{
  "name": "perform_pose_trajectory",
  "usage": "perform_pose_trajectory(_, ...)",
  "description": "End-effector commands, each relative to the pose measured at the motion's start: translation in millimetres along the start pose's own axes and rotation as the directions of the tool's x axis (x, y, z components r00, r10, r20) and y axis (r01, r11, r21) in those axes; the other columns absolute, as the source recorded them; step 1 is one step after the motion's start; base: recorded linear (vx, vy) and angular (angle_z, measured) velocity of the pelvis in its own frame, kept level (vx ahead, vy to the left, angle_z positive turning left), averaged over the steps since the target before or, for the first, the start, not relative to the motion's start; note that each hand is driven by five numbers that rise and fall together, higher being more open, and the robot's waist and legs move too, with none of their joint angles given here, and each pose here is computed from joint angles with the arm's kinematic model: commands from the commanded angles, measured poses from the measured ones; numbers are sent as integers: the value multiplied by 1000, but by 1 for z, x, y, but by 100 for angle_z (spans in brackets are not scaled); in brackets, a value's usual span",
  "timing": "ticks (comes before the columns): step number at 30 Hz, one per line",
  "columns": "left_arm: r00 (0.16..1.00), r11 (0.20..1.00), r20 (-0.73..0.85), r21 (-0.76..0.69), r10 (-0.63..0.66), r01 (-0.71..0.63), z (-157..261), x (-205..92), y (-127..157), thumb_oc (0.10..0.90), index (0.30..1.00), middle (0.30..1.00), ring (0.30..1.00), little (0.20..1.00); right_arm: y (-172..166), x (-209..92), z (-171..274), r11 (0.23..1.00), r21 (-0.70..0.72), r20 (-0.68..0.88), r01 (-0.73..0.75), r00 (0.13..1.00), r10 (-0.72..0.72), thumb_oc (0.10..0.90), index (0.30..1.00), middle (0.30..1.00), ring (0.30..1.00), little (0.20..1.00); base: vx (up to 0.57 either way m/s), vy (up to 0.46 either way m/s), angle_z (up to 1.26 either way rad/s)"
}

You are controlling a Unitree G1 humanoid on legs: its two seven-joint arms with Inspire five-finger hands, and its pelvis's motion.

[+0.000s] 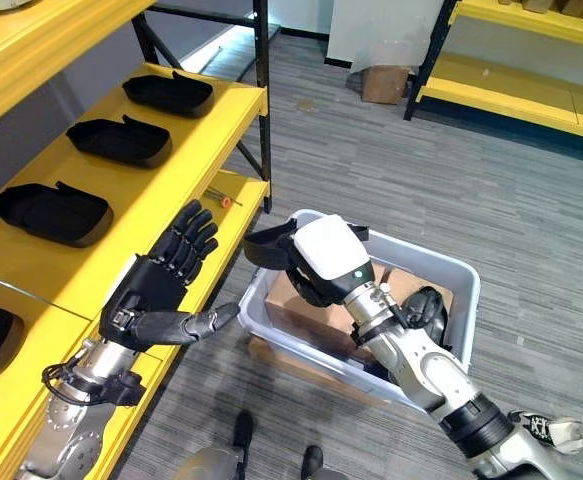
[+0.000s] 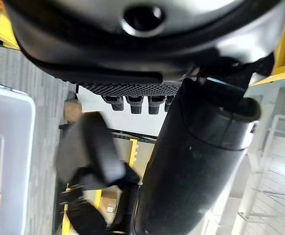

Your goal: Move parts from the plastic box to the shelf.

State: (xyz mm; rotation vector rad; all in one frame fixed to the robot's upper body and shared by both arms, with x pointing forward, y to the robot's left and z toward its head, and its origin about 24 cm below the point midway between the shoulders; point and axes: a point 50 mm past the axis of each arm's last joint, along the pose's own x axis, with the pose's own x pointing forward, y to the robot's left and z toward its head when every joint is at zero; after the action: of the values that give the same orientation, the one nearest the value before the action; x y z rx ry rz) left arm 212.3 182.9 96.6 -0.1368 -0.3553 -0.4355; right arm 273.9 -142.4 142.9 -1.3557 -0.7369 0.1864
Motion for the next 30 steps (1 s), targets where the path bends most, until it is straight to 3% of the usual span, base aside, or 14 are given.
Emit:
perform_pose_trajectory(1, 990, 999, 139, 29, -18, 14, 18, 5, -4, 900, 1000, 1000, 1000, 1000, -40, 23, 8, 971, 15, 93, 240, 966, -241, 400, 300, 300, 300, 300, -118, -88, 16)
perform_pose_trajectory(8, 988, 999, 153, 32, 3, -8, 14, -2, -2, 900, 1000, 1000, 1000, 1000, -44, 25, 8, 963, 4, 108, 269, 957, -268, 400, 300, 300, 300, 300, -117, -32, 17)
perform_pose_trajectory(17, 975, 999, 219, 14, -35, 33, 20, 17, -12, 900, 1000, 1000, 1000, 1000, -48, 10, -2, 935, 10, 81, 354, 932, -354, 400, 300, 300, 300, 300, -136, 154, 59)
perform_pose_trajectory(22, 977, 993, 180, 7, -119, 120, 18, 27, -21, 900, 1000, 1000, 1000, 1000, -56, 3, -4, 901, 60, 58, 431, 899, -434, 400, 300, 300, 300, 300, -80, 348, 24)
perform_pose_trajectory(30, 973, 981, 123, 20, -194, 193, 15, 17, -28, 900, 1000, 1000, 1000, 1000, -62, -14, -1, 867, 82, 40, 492, 867, -496, 400, 300, 300, 300, 300, -71, 235, 11)
